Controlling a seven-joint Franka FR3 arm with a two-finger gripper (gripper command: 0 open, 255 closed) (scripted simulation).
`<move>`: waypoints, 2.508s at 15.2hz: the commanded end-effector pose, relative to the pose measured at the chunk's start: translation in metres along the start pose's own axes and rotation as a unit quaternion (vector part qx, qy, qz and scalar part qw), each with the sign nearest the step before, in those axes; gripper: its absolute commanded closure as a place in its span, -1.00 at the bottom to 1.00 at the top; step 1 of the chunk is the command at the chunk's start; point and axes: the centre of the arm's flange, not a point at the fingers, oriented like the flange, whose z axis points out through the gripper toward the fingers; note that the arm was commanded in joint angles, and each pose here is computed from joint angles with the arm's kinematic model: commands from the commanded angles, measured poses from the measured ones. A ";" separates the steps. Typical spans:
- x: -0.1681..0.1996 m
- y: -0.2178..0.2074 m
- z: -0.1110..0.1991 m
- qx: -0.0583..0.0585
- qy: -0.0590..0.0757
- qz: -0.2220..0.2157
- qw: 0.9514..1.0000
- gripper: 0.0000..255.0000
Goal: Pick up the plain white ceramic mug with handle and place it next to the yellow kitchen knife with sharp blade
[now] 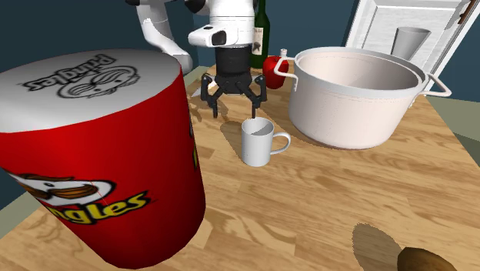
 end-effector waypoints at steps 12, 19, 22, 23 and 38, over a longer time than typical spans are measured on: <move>0.020 -0.021 0.045 0.002 0.005 0.014 1.000 -1.00; 0.020 -0.021 0.045 0.002 0.005 0.014 1.000 1.00; 0.020 -0.021 0.045 0.002 0.005 0.014 1.000 1.00; 0.020 -0.021 0.045 0.002 0.005 0.014 1.000 1.00; 0.029 -0.022 -0.013 0.002 0.005 0.014 1.000 1.00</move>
